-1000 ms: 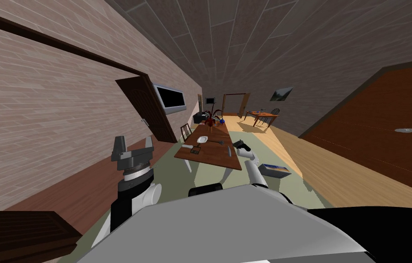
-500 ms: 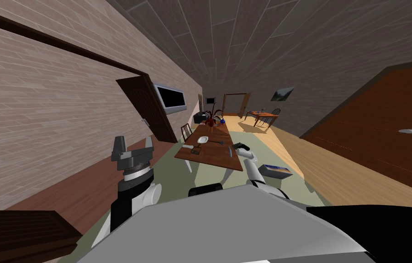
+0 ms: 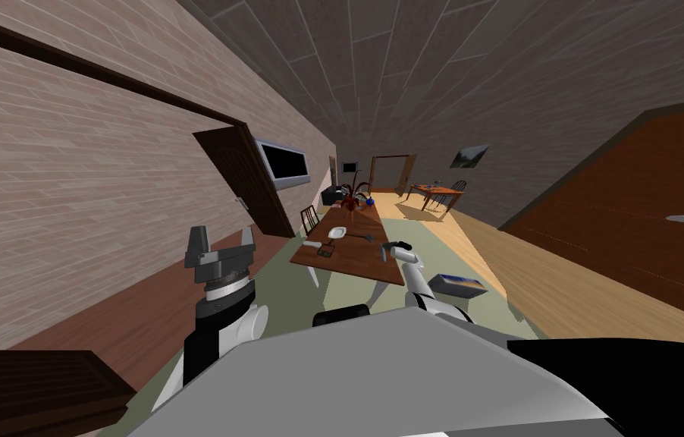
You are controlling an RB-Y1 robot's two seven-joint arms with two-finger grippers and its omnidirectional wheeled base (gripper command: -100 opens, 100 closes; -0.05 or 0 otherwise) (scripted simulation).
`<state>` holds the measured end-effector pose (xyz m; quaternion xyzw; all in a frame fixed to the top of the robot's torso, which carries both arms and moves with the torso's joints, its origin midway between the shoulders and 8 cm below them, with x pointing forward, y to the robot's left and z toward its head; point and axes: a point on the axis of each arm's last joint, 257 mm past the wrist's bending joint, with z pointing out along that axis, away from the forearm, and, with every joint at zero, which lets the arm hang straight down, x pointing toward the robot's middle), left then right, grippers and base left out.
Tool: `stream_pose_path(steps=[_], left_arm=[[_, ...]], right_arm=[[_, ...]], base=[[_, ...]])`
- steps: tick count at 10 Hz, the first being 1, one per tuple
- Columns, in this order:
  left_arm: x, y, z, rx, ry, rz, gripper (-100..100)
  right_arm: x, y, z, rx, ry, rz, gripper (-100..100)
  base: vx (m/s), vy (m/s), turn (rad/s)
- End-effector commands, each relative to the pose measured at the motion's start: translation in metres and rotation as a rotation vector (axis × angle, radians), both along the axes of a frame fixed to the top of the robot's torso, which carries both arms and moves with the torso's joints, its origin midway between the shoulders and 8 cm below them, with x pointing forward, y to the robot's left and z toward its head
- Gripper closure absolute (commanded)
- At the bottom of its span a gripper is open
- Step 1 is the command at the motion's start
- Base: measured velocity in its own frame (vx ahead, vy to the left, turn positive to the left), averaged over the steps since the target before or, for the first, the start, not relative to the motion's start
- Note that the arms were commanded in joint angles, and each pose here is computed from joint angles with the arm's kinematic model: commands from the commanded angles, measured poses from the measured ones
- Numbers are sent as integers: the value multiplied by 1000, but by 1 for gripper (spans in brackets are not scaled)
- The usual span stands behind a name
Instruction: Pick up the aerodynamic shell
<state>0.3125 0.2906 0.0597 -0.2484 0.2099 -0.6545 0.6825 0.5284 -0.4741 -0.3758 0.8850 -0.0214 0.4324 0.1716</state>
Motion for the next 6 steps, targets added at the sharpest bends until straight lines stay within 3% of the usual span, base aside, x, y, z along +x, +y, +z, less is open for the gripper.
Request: stream_pose_path(steps=[1,5,6], left_arm=[[0,0,0,0,0,0,0],[0,0,0,0,0,0,0],[0,0,0,0,0,0,0]], right_arm=[[-3,2,-11,45,19,-16,-100],[-11,20,-46,236,73,-93,-100],[-12,21,-49,239,79,-94,-100]], base=[[15,6,2],[19,2,-3],[17,2,-3]])
